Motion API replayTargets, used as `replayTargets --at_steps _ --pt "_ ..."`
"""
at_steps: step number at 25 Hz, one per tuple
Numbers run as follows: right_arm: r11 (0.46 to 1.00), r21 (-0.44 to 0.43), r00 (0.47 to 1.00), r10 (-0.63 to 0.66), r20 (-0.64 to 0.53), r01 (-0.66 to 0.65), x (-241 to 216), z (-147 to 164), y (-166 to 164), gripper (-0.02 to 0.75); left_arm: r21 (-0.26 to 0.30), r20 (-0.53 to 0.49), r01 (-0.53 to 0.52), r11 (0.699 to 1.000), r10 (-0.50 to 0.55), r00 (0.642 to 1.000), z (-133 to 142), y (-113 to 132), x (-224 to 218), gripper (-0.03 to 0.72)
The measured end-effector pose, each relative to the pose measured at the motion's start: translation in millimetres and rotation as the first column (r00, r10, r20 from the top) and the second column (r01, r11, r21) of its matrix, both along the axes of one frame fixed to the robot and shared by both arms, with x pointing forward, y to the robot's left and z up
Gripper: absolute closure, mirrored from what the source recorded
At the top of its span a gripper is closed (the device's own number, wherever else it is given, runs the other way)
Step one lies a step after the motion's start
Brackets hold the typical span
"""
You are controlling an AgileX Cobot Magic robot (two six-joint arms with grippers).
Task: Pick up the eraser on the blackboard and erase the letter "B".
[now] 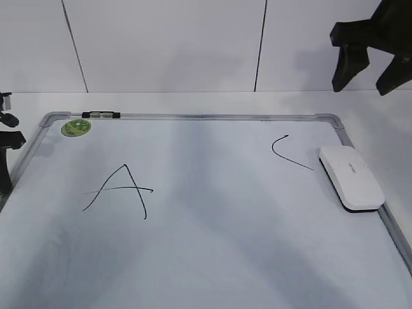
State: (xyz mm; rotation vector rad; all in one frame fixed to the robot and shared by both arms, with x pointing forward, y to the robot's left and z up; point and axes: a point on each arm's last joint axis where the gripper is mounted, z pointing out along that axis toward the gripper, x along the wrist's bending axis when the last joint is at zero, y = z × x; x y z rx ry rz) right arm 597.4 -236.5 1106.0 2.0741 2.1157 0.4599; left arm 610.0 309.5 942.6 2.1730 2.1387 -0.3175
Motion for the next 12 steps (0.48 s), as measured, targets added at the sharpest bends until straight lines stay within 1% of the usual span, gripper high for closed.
replayTargets --at_steps 6,8,12 --pt "1.000 0.014 1.000 0.000 -0.002 0.000 -0.2 0.1 1.2 0.160 0.009 0.001 0.006 1.000 -0.006 1.000 -0.1 0.1 0.0 0.649" --pt "1.000 0.016 1.000 0.000 -0.004 0.000 -0.4 0.1 1.3 0.160 0.020 -0.002 0.015 1.000 -0.015 1.000 -1.1 0.5 0.0 0.646" --pt "1.000 0.018 1.000 0.000 -0.005 0.000 -0.4 0.1 1.5 0.161 0.021 0.001 0.014 1.000 -0.014 1.000 -2.7 0.6 0.7 0.645"
